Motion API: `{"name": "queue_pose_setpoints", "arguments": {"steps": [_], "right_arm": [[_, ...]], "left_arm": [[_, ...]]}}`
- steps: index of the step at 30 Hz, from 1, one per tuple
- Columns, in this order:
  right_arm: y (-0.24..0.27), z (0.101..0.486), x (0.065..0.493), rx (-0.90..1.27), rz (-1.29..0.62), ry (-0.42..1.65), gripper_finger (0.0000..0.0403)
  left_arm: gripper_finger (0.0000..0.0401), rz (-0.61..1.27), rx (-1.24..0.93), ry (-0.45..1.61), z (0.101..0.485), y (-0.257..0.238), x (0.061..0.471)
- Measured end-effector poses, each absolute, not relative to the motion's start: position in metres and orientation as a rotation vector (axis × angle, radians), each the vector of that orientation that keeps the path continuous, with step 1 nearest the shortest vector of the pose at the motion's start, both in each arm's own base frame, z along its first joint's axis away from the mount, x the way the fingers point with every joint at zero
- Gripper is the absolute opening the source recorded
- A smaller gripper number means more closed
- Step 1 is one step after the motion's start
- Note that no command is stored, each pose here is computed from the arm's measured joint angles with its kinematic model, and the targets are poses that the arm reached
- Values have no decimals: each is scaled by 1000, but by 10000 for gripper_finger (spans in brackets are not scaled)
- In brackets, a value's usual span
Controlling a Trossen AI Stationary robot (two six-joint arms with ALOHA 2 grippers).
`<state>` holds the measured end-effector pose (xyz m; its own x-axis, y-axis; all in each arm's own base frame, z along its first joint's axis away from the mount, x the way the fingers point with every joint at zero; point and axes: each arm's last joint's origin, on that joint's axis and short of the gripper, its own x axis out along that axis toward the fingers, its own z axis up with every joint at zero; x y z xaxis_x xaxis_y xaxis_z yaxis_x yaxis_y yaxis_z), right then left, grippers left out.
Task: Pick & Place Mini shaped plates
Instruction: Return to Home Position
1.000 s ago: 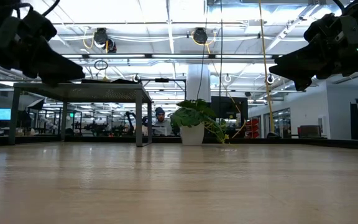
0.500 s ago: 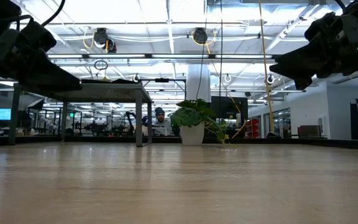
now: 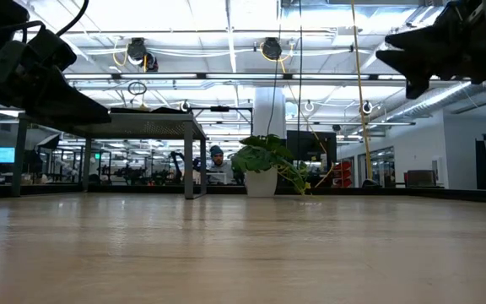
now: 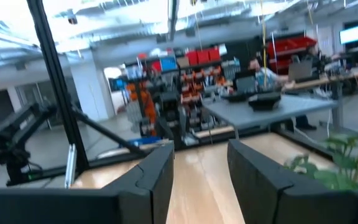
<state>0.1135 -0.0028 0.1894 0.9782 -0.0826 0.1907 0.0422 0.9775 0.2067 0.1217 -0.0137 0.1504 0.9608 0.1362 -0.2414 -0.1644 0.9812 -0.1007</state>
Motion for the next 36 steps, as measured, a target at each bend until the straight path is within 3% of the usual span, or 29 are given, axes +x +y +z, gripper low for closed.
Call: {"name": "queue_pose_setpoints", "arguments": {"steps": [36], "right_arm": [[-20,212,83,159,-239,-504,141]], "left_arm": [[141,156,-128,218,152,-13,121]]}}
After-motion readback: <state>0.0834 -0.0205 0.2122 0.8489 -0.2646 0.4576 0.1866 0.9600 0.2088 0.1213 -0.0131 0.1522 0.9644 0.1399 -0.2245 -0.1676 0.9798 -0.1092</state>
